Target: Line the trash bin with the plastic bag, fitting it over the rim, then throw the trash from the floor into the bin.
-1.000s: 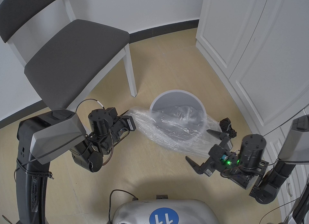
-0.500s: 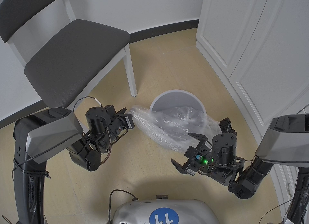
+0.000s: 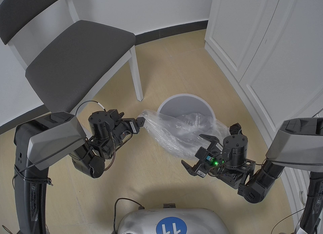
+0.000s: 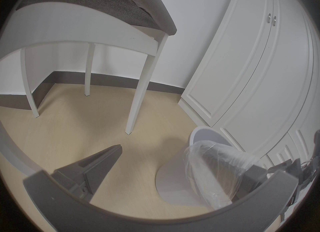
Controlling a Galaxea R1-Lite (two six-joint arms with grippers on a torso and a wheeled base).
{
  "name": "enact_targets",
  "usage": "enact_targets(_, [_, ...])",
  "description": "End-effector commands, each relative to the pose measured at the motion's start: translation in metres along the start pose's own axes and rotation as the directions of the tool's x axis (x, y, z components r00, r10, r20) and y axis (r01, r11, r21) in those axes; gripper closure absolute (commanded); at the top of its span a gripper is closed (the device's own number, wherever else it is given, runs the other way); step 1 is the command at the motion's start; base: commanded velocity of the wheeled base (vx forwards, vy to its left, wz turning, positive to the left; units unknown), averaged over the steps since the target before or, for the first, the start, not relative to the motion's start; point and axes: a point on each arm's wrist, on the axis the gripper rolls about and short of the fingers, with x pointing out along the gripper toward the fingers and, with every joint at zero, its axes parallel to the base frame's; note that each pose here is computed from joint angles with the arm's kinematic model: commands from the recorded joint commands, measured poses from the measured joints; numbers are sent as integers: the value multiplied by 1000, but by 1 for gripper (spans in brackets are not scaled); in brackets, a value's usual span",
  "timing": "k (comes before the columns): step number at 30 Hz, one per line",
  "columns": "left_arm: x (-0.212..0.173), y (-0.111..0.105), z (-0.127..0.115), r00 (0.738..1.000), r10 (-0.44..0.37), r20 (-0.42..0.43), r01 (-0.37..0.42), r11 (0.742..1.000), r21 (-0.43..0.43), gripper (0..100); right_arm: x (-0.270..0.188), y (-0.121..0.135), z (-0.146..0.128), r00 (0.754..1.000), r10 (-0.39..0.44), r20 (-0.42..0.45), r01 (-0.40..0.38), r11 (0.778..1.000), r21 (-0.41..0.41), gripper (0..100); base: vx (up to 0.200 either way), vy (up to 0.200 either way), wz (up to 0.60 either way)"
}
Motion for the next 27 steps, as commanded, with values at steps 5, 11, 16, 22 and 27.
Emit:
enact_targets(5, [0,0,-1,1000,2,-2,-2,1000,-1,0,10,1,-17,999,1,-50,-1,1000,2,100,0,0,0])
enact_targets(11, [0,3,0,1000,8,1,-8,1000,1,0,6,-15,0,999,-46,10,46,999,14,100,0,0,0])
enact_targets(16, [0,4,2,1000,9,7,-9,1000,1,0,2,-40,20,991,-116,67,114,993,32,100,0,0,0])
enact_targets(22, [1,10,8,999,23,25,-23,1000,-1,0,18,-94,36,957,-265,118,256,963,87,100,0,0,0])
enact_targets(27, [2,16,16,998,39,50,-39,999,-1,0,54,-134,44,938,-333,101,299,921,250,100,0,0,0])
